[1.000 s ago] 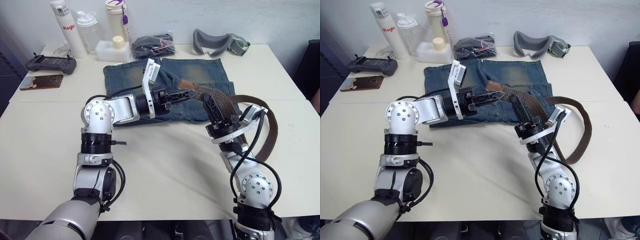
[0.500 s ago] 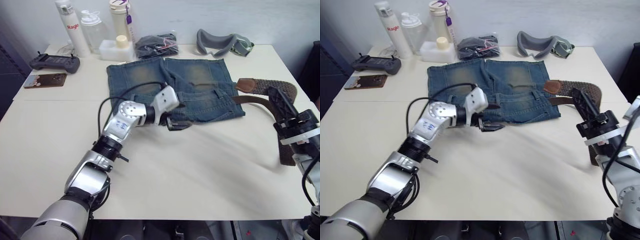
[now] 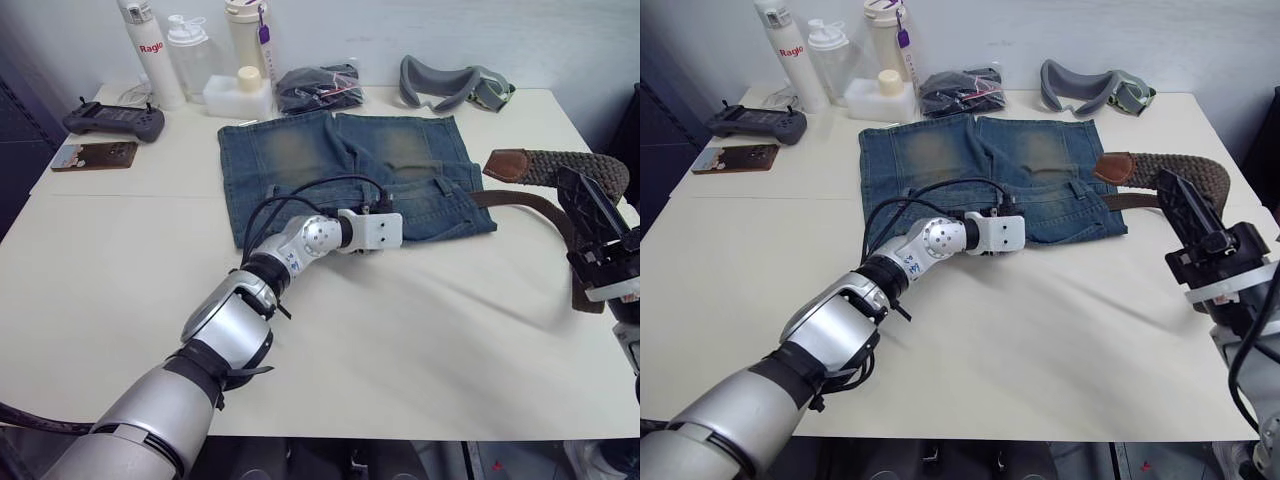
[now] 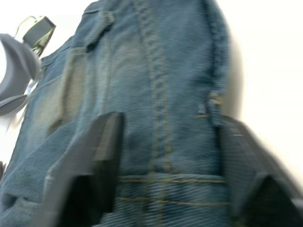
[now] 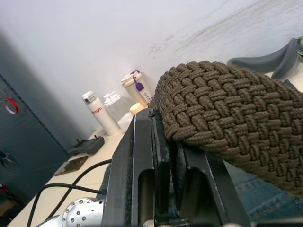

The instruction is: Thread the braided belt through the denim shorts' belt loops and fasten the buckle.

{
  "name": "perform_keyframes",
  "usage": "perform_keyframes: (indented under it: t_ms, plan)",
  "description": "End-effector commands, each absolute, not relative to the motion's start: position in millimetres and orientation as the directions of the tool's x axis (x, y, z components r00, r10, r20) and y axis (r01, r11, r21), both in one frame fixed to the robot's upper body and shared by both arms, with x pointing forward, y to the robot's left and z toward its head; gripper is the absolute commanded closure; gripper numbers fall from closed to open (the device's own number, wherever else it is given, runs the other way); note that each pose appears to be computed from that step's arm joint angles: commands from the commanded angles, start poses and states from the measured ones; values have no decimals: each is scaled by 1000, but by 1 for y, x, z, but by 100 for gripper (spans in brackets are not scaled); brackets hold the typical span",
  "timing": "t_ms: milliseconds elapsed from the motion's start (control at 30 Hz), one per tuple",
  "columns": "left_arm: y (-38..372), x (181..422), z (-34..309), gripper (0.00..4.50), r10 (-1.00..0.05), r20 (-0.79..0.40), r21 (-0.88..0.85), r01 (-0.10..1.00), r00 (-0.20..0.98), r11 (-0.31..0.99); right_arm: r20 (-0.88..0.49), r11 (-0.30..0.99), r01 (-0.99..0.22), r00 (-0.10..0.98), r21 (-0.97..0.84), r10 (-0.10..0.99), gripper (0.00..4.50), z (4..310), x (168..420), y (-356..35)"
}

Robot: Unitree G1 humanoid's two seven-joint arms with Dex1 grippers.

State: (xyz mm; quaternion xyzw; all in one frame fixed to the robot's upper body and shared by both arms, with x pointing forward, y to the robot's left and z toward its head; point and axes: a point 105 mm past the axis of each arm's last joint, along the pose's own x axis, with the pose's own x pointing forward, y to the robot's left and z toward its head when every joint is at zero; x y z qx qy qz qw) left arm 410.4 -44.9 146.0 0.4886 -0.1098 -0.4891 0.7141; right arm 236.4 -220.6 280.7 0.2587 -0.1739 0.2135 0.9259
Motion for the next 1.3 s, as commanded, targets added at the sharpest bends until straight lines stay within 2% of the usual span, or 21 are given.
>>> perform_keyframes:
  t_ms: [33, 67, 233, 333, 433, 567, 633, 667, 700, 800, 900, 1000, 1167, 1300]
  plan:
    - [-36, 398, 133, 396, -824, -418, 743, 666, 382, -68, 427, 797, -477, 850, 370, 310, 450, 287, 236, -221]
    - [-33, 392, 129, 429, -833, -446, 709, 697, 327, -106, 391, 813, -451, 869, 368, 305, 450, 283, 241, -223]
    - [-8, 356, 114, 432, -828, -555, 547, 785, 80, -290, 260, 847, -351, 929, 399, 262, 450, 269, 257, -234]
    - [12, 335, 112, 432, -802, -597, 477, 806, 4, -351, 190, 861, -308, 949, 405, 251, 450, 260, 260, -236]
    - [18, 318, 118, 432, -820, -572, 443, 831, -27, -336, 140, 878, -283, 959, 386, 248, 450, 254, 259, -234]
    - [17, 317, 122, 432, -832, -555, 412, 871, 6, -268, 77, 883, -255, 966, 395, 245, 450, 246, 256, -231]
    - [13, 313, 129, 330, -851, -524, 341, 908, -33, -245, 19, 892, -238, 968, 385, 251, 450, 238, 254, -228]
    - [12, 311, 132, 313, -854, -519, 319, 915, -49, -246, -17, 894, -235, 965, 381, 261, 450, 233, 252, -226]
    - [12, 309, 133, 270, -853, -518, 308, 919, -56, -247, -40, 895, -234, 962, 380, 268, 450, 230, 251, -225]
    - [15, 312, 148, 137, -866, -497, 293, 930, -48, -220, -103, 906, -202, 961, 371, 256, 450, 221, 251, -227]
    - [28, 322, 178, 7, -912, -409, 257, 959, -3, -118, -152, 902, -203, 949, 381, 277, 450, 213, 261, -225]
    - [36, 326, 193, 7, -933, -359, 220, 974, 27, -57, -185, 892, -194, 939, 409, 289, 450, 206, 269, -227]
    - [50, 336, 213, 7, -946, -284, 250, 965, 157, 86, -227, 852, -104, 941, 514, 251, 450, 184, 282, -240]
    - [54, 332, 214, 7, -944, -265, 243, 961, 194, 130, -240, 826, -124, 924, 549, 298, 450, 178, 287, -232]
